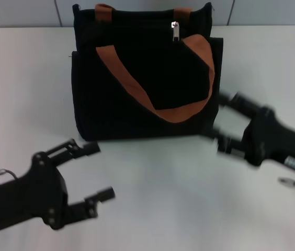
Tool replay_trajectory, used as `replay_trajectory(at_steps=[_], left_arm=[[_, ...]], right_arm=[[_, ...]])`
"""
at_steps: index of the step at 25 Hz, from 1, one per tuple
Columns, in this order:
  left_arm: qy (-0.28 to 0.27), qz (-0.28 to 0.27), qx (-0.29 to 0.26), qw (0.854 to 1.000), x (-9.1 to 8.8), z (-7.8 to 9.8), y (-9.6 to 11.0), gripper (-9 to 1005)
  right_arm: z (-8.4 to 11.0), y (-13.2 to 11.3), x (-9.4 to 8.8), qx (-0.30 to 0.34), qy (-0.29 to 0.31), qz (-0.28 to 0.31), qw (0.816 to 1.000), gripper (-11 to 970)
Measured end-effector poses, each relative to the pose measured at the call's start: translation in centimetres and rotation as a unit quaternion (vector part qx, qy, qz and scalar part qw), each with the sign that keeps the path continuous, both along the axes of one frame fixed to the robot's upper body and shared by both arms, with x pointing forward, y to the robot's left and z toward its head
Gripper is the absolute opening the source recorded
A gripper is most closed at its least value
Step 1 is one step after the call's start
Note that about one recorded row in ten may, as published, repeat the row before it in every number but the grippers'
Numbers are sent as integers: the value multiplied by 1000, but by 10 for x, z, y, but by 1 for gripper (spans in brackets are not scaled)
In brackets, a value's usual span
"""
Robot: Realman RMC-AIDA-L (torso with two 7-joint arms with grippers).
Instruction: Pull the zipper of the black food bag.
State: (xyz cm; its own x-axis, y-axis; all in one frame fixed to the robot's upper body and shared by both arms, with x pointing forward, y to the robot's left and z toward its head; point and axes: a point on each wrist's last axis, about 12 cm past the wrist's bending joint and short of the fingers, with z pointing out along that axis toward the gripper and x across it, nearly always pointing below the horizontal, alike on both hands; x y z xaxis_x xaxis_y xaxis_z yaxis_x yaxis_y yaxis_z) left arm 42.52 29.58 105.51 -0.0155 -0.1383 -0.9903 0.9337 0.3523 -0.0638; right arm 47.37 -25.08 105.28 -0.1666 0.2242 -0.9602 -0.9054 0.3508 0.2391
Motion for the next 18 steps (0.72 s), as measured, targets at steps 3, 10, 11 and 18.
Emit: replay_trajectory(at_steps=[3, 10, 11, 18], left_arm=[[-36, -62, 47, 996, 4, -5, -16, 779], [-7, -107, 98, 989, 10, -15, -27, 779], [-7, -107, 98, 989, 10, -15, -27, 779], [5, -100, 108, 989, 9, -22, -28, 779]], right_arm=[[-9, 7, -10, -57, -6, 62, 996, 818], [-24, 19, -21, -113, -43, 108, 987, 818], [-24, 19, -21, -113, -43, 108, 987, 818], [-32, 22, -23, -130, -43, 97, 986, 818]])
